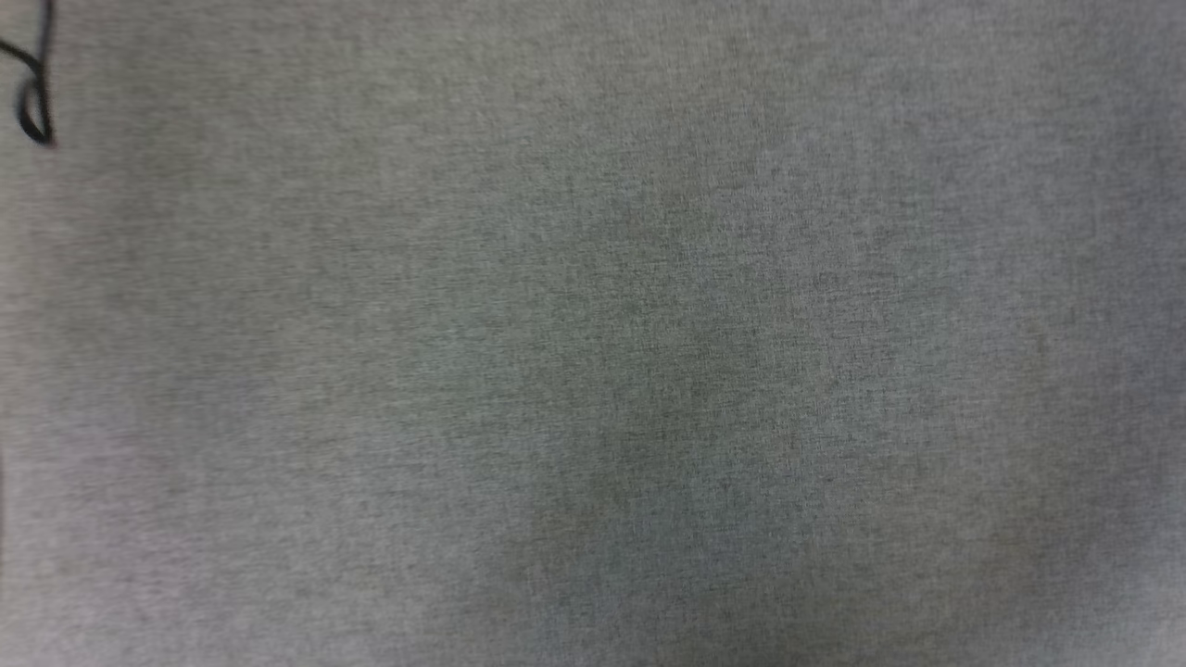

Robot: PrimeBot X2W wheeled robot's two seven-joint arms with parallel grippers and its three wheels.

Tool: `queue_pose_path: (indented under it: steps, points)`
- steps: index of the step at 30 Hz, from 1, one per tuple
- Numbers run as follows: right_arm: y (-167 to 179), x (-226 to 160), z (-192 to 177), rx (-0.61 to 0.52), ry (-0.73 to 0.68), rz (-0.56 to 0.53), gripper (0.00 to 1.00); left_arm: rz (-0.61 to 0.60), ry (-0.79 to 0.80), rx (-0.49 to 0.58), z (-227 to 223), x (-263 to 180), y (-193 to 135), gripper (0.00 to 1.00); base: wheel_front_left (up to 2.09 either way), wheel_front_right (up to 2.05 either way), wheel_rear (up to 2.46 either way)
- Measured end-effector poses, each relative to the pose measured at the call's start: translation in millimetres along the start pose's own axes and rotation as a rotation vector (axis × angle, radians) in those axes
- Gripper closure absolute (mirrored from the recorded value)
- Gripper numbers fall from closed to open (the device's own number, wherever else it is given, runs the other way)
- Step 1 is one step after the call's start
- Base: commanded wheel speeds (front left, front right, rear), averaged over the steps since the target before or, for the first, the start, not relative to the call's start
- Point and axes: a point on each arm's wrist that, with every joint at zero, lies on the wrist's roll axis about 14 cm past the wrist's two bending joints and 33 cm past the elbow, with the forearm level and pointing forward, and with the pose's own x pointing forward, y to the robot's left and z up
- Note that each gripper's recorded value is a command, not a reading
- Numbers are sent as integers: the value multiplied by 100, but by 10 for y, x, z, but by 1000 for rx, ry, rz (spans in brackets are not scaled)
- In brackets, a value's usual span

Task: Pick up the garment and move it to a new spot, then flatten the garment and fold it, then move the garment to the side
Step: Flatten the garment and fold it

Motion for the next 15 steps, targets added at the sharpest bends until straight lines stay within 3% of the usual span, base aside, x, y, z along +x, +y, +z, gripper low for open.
queue_pose_path:
  steps: [7, 15]
  points:
    - [56, -501, -371, 61, 101, 25, 100, 27, 74, -55, -180, -559, 136, 100, 0, 0, 0]
    - [204, -1477, -780, 157, 258, 41, 100, 82, 182, -87, -258, -1610, 300, 100, 0, 0, 0]
